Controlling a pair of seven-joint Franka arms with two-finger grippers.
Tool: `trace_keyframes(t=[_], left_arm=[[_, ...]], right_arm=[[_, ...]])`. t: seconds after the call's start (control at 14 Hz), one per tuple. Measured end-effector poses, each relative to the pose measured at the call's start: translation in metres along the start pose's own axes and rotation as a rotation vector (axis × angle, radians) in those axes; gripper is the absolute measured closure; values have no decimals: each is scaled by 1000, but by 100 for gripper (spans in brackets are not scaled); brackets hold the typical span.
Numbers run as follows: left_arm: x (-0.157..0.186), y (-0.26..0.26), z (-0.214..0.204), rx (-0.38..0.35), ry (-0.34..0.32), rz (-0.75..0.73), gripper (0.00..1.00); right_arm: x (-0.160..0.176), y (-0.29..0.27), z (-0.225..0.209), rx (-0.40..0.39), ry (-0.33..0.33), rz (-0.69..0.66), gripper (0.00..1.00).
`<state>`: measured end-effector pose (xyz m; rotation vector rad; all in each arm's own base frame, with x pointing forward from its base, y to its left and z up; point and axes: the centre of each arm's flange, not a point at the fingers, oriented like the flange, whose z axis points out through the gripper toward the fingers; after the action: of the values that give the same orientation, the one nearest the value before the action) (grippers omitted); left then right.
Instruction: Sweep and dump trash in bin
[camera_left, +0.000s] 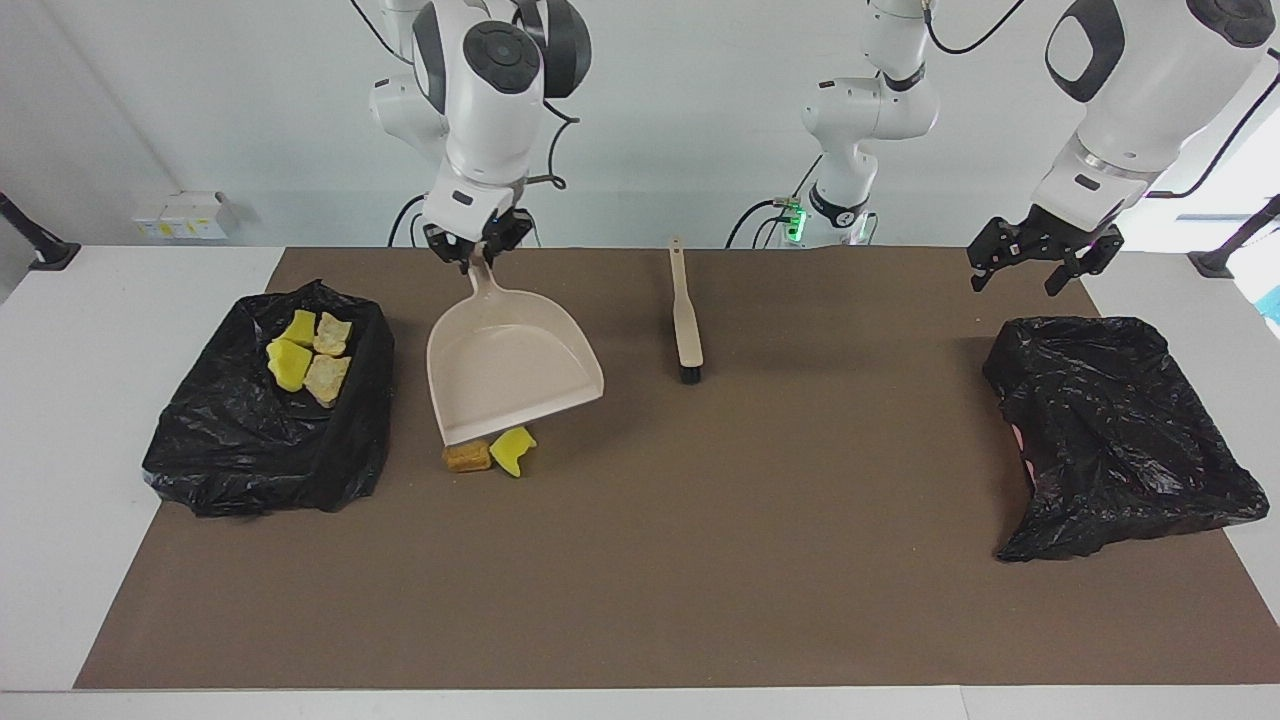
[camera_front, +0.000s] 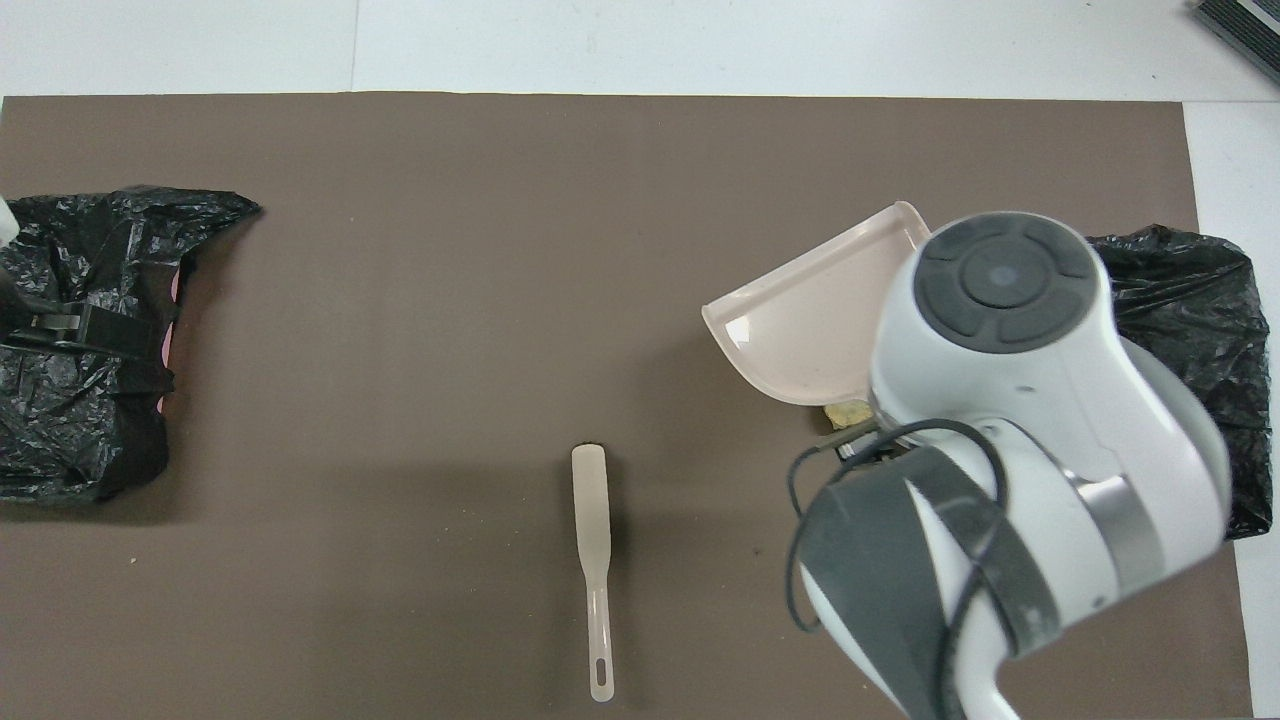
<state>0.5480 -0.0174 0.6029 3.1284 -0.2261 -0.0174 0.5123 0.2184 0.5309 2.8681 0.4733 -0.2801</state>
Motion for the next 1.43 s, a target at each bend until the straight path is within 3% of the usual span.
trace_keyframes(t=[0.29,0.79,1.36,1.43], left_arm=[[0,0,0,0,-4,0,0],[0,1,0,0,-4,2,0],[0,2,0,0,-4,5,0],[0,2,0,0,-4,5,0]], right_arm=[[77,-65,21,157,103,244,69],[171,-165,62,288,155,392,69],[204,-184,110,323,168,397,68],[204,-183,109,326,172,398,61]])
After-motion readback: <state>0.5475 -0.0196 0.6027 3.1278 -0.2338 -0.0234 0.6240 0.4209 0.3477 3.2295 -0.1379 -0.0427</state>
